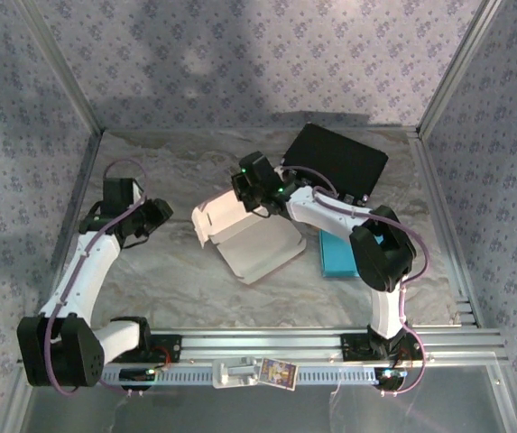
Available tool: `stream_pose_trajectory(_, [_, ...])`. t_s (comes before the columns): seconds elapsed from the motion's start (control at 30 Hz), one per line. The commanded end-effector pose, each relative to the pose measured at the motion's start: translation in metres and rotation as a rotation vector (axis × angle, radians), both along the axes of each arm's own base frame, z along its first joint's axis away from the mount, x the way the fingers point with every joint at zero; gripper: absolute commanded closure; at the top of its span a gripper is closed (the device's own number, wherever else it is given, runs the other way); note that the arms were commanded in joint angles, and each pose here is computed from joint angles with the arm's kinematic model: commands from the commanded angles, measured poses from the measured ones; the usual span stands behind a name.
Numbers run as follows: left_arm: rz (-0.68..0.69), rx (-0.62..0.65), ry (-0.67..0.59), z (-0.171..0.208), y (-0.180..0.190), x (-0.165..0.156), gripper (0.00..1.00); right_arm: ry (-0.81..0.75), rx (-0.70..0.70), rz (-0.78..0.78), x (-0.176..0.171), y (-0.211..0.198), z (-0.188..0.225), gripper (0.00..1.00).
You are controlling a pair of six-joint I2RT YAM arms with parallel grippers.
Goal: Fold the paper box
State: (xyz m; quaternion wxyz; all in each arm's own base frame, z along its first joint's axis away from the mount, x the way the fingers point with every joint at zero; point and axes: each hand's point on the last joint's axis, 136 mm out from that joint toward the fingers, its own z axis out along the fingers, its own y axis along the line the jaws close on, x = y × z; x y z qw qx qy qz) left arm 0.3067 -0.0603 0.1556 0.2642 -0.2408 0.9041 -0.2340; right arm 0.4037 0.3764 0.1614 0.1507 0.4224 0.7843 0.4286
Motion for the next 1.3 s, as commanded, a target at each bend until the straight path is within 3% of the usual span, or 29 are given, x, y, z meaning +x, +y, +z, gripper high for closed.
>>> stream_pose_trajectory(0.0, [-0.087,-0.002,-0.056,-0.004,-0.009,0.004,0.64,-0.116,0.069,0.085,0.002,0.008,0.009,1.00])
stream_pose_trajectory(0.27, [-0.290,0.005,-0.170,-0.024,-0.033,-0.001,0.67,-0.267,0.164,0.116,0.001,0.003,0.010,1.00])
stream_pose_trajectory(0.47, [-0.396,0.014,-0.173,-0.041,-0.054,-0.014,0.67,-0.282,0.223,0.125,0.003,0.003,0.015,1.00])
stream_pose_trajectory(0.87, [-0.623,0.063,-0.339,-0.037,-0.096,-0.024,0.60,-0.285,0.268,0.148,0.004,0.005,0.022,1.00])
stream_pose_trajectory(1.27, [-0.639,0.204,-0.348,-0.050,-0.099,-0.012,0.57,-0.310,0.321,0.218,-0.006,0.013,0.011,1.00])
